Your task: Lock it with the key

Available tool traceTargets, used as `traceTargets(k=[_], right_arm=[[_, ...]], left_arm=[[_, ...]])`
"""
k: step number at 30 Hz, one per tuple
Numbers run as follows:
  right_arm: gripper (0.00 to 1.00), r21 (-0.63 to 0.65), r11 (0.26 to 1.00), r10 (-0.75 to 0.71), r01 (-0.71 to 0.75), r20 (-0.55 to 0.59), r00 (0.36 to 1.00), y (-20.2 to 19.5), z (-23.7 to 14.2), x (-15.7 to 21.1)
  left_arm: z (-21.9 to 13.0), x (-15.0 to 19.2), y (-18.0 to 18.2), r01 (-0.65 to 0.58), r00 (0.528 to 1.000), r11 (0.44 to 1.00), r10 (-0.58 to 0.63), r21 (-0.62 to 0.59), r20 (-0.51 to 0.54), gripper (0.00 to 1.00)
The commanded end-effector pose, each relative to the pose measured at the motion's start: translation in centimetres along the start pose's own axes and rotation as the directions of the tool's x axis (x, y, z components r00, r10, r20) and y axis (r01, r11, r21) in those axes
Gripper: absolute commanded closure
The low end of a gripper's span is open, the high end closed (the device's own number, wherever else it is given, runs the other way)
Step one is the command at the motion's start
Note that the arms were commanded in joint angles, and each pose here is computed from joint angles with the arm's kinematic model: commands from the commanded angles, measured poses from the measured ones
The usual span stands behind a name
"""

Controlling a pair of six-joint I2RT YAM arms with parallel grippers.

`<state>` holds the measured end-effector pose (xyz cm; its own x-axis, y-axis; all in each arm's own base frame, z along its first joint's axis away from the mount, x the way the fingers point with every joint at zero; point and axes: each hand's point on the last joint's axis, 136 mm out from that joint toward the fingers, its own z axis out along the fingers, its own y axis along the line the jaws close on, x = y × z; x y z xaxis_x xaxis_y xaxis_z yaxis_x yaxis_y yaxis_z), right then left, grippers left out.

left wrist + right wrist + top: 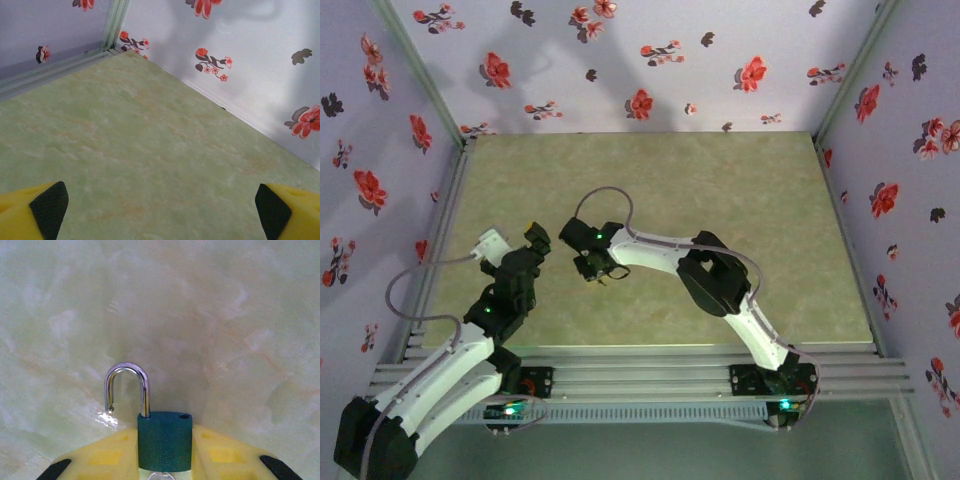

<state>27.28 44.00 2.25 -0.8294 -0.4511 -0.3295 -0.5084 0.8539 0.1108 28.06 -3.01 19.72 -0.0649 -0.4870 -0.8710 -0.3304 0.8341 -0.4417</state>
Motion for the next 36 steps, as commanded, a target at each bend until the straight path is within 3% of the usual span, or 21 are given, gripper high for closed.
traceTargets(k=[1, 17, 36], right_arm=[[0.75, 0.006, 1.0, -0.002, 0.002, -0.024, 1.0, -1.7, -0.8, 0.7], [0.79, -0.08, 0.997, 0.019, -0.018, 0.014, 1.0, -3.2, -3.5, 1.3], [0.81, -0.134, 0.991, 0.036, -0.024, 0.086, 0.996, -4.6, -7.7, 2.1]], left_arm=[[0.0, -0.2, 0.4, 0.024, 0.999, 1.0, -0.024, -0.011, 0.023, 0.0], [0.5, 1.1, -1.3, -0.004, 0.999, 0.998, 0.006, 0.055, -0.04, 0.0], [0.9, 6.4, -8.7, 0.002, 0.951, 0.925, 0.115, 0.379, -0.287, 0.0]])
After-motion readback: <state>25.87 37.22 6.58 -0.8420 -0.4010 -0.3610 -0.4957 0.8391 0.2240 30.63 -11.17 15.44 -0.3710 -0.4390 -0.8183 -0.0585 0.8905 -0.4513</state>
